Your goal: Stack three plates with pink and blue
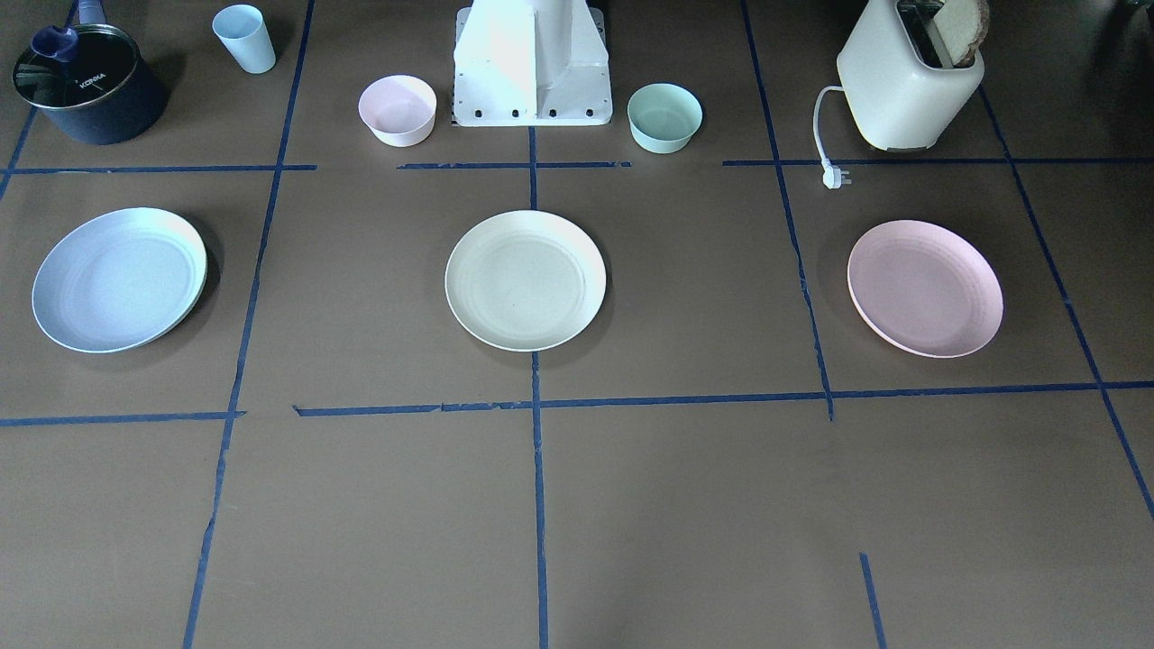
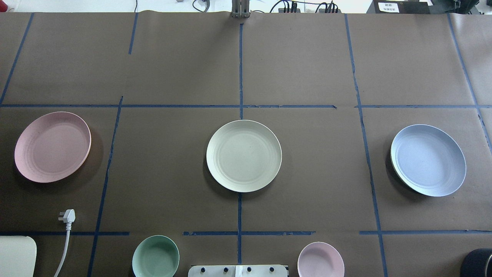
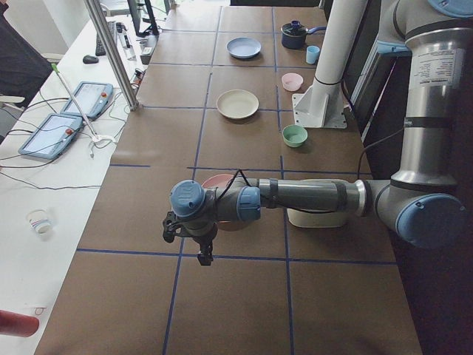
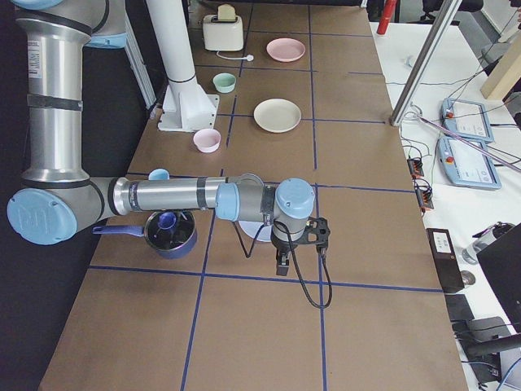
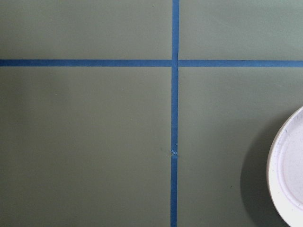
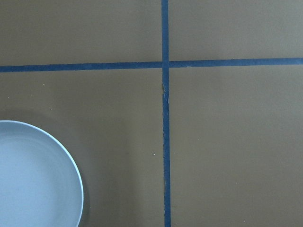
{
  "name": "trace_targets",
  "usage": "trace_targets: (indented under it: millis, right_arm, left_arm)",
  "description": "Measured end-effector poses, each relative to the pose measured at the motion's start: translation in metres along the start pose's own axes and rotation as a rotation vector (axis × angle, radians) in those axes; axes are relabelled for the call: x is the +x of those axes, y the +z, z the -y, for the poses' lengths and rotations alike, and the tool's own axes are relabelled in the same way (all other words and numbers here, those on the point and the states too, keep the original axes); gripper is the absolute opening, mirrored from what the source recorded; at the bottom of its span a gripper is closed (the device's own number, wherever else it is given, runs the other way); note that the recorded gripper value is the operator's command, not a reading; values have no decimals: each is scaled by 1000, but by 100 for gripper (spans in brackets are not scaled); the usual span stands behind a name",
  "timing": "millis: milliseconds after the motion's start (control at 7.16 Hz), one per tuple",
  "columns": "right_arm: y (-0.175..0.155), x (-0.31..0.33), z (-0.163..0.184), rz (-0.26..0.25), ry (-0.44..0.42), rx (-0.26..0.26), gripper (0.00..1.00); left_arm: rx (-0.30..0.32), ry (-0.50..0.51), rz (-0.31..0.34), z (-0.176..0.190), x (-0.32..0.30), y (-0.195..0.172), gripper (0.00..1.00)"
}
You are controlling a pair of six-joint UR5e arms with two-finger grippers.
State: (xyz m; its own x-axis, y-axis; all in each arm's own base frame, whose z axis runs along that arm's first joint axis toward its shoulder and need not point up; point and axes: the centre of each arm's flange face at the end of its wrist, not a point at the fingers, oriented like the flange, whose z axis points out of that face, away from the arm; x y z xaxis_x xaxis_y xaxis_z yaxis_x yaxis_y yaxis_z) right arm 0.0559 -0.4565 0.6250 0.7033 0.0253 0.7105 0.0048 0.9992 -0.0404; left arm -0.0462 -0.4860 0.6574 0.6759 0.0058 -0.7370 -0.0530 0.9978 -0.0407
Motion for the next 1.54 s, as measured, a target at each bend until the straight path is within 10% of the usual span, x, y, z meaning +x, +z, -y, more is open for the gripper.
trace_targets:
  millis: [978, 1537]
  right_arm:
    - [2, -8, 7, 0, -18, -4, 100]
    - [0, -13, 10, 0, -28, 1, 100]
  left_arm:
    - [39, -27, -5, 0, 5, 3, 100]
    - [128, -109, -77, -23, 83, 80, 100]
